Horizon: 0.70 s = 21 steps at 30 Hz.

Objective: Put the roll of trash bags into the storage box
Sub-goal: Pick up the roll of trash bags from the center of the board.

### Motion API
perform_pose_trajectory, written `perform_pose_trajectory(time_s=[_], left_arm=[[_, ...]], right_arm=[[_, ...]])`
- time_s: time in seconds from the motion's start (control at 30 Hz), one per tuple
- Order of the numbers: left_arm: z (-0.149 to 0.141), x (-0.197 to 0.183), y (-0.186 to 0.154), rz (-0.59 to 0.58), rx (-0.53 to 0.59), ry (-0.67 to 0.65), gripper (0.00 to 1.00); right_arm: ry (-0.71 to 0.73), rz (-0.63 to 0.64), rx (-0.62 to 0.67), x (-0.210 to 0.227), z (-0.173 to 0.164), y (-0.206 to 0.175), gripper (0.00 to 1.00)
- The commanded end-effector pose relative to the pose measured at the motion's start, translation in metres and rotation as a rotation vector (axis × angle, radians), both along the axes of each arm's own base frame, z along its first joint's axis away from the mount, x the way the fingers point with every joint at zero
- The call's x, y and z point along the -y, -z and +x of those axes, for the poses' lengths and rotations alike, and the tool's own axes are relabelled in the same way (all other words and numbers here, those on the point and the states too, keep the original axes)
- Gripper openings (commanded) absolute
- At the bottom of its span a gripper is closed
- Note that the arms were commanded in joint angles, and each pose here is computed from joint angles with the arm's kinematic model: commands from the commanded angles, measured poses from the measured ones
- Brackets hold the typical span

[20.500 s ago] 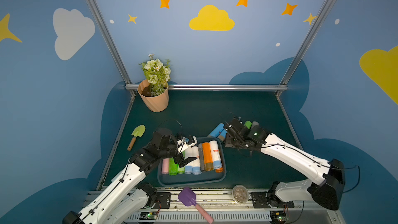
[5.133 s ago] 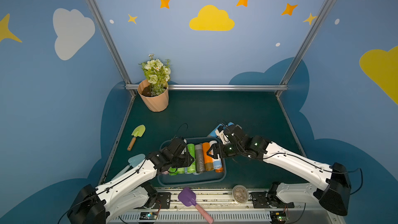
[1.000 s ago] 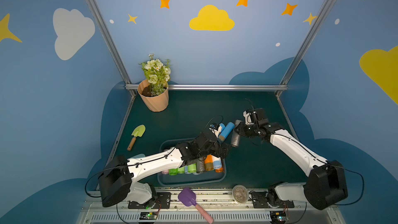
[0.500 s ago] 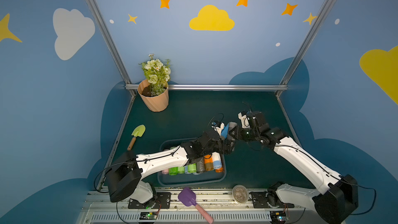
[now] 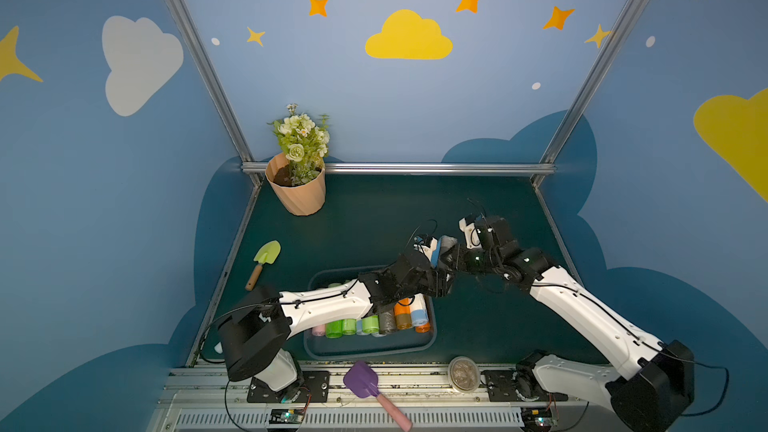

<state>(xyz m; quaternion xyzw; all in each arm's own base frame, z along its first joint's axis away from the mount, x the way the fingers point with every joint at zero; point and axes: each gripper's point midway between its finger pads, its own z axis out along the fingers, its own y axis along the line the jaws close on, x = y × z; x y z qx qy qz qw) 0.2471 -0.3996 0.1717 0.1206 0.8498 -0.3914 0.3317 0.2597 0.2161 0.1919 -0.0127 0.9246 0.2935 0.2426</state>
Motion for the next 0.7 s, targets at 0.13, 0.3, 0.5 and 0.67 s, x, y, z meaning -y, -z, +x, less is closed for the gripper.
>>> perform_pose_trajectory(time_s=[0.13,0.3,0.5,0.67], left_arm=[[0.002,0.009,-0.008,-0.047,-0.002,0.032,0.48],[0.001,0.009,-0.006,-0.044,-0.015,0.041,0.47],[0.000,0.007,-0.009,-0.045,-0.012,0.045,0.45],[0.002,-0.001,-0.011,-0.034,-0.007,0.031,0.43]], right_arm=[[0.005,0.024,0.028,-0.001,0.000,-0.012,0.30],[0.021,0.014,0.042,0.004,0.000,-0.015,0.33],[0.060,-0.002,0.064,0.015,-0.002,-0.018,0.46],[0.057,-0.004,0.078,0.021,-0.007,-0.023,0.65]])
